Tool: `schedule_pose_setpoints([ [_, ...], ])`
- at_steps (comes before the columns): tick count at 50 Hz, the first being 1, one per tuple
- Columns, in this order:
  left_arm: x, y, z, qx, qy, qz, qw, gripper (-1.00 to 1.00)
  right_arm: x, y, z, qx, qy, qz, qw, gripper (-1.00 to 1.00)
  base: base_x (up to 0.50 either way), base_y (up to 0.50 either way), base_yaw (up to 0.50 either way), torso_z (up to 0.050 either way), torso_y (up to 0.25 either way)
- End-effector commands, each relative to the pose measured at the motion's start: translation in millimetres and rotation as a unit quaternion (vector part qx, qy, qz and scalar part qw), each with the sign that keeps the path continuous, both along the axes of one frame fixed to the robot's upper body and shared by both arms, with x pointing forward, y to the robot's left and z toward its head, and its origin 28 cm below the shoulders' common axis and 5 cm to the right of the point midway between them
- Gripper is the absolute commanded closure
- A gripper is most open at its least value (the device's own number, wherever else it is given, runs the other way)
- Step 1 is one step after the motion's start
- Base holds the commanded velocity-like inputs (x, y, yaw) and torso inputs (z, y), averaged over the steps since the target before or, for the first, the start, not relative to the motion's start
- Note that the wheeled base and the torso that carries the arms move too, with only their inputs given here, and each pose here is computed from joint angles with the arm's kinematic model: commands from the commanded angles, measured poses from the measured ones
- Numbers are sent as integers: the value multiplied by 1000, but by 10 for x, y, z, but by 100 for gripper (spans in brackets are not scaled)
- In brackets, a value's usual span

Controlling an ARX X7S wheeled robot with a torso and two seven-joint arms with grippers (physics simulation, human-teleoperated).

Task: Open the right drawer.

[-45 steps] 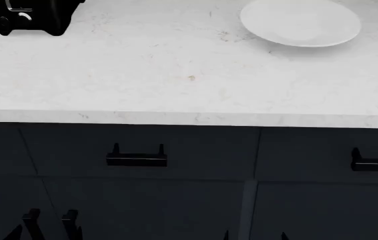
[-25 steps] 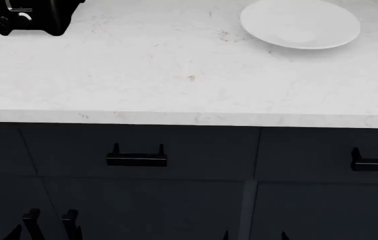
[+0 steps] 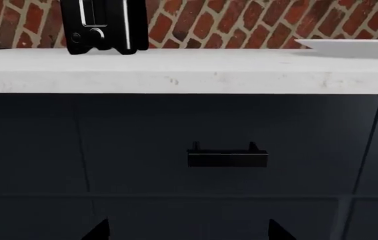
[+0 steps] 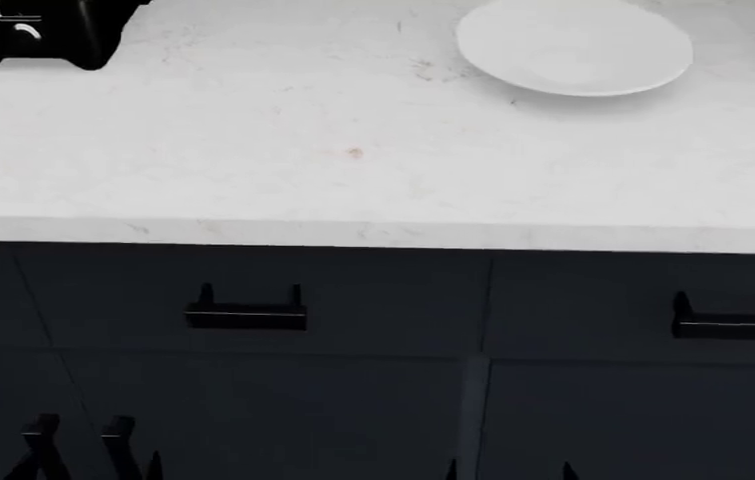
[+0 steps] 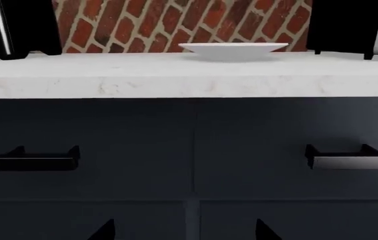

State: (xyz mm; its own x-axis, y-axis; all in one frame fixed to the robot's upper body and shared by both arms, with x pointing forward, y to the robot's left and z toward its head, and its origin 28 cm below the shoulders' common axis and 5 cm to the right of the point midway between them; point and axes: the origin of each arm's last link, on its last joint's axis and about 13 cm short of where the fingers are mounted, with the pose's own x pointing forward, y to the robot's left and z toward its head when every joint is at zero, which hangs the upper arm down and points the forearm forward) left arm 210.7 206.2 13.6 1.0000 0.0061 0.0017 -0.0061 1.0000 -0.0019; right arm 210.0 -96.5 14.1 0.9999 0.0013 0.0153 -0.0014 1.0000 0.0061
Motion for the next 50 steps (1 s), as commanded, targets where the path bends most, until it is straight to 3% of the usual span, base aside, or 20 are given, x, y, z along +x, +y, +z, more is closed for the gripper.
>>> schedule_pose_setpoints([
  [1, 1, -2, 0, -1, -1, -1, 1000, -100, 0, -7, 7, 0, -2, -1, 1000, -100, -62, -355, 0, 0, 0],
  [50, -3, -25, 5, -4, -8, -12, 1000, -100, -7, -7, -2, -3, -2, 6, 1000, -100, -19, -359, 0, 0, 0],
])
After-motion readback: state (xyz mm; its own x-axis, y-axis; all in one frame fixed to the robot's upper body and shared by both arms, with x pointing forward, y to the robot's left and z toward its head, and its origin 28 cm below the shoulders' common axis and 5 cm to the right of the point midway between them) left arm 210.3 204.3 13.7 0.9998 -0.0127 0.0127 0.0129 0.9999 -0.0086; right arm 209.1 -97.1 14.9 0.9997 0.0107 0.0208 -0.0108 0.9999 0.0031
